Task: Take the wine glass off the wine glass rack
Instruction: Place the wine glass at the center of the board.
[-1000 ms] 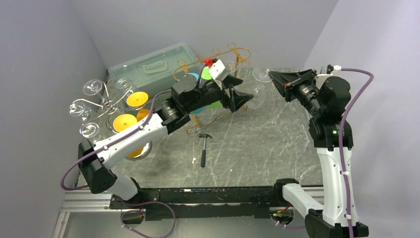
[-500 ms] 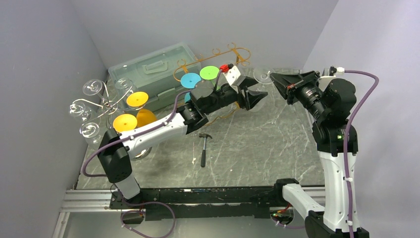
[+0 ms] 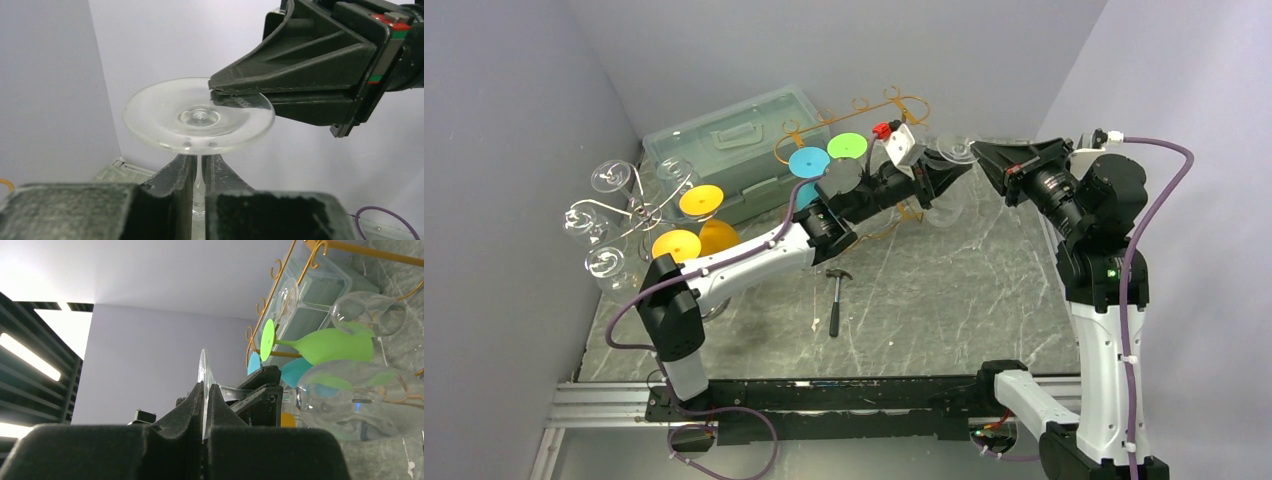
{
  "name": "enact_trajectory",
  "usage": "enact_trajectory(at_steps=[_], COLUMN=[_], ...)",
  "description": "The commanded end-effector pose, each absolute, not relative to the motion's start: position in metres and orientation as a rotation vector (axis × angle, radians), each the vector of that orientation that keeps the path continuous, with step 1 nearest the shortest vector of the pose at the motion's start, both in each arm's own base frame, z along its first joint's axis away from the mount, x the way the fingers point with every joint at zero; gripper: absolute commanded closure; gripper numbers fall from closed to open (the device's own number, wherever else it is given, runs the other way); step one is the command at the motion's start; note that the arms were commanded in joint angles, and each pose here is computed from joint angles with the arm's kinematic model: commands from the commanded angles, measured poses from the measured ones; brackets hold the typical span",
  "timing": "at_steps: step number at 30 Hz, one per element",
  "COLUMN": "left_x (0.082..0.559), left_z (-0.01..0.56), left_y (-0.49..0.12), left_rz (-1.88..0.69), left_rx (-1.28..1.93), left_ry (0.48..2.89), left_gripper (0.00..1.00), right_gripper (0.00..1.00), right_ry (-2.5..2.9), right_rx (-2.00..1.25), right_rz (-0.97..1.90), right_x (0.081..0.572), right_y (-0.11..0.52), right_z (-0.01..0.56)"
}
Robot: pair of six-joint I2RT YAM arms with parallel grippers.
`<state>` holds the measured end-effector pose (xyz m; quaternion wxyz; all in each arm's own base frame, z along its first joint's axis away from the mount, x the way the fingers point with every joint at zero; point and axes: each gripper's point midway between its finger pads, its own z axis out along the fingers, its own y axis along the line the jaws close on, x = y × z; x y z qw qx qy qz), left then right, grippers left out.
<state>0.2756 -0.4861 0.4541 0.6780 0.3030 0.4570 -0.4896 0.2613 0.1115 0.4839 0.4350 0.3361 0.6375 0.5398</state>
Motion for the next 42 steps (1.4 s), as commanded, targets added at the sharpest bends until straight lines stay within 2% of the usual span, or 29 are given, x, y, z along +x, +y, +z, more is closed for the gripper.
enact_trajectory(at_steps=[1, 3, 8, 11, 13, 16, 21, 27, 42], left_x=[0.273, 0.276, 0.286, 0.294, 0.3, 0.298, 0.296, 0.293, 0.325], left_z=[0.486, 0.486, 0.495, 0.496, 0.5, 0.51, 0.529, 0.557, 0.571], left_y=[-0.483, -0.481, -0.467, -0.455, -0.443, -0.43, -0.402, -0.369, -0.317], left_rz=[-1.122, -1.126, -1.154, -1.155, -1.142, -1.15, -1.161, -1.202, -1.405], left_rx=[0.617, 0.584, 0.428, 0.316, 0.229, 0.158, 0.0, -0.183, -0.562], left_ry=[0.975, 1.004, 1.112, 1.209, 1.269, 1.316, 1.396, 1.421, 1.385], left_gripper=[0.99, 1.0, 1.0, 1.0, 1.0, 1.0, 1.0, 1.0, 1.0], right_gripper=[1.0, 1.0, 0.53, 0.32, 0.23, 0.16, 0.1, 0.1, 0.25], right_ry=[1.5, 1.502, 1.483, 1.47, 1.459, 1.448, 1.391, 1.306, 1.136], right_rx=[0.718, 0.696, 0.625, 0.566, 0.514, 0.426, 0.296, 0.1, -0.163], right_rz=[1.393, 1.378, 1.308, 1.248, 1.192, 1.074, 0.943, 0.97, 1.134], right_x=[0.251, 0.252, 0.254, 0.255, 0.255, 0.252, 0.245, 0.24, 0.228], right_y=[0.115, 0.115, 0.111, 0.108, 0.106, 0.099, 0.092, 0.108, 0.143], right_z=[0.521, 0.521, 0.519, 0.518, 0.519, 0.514, 0.499, 0.488, 0.482])
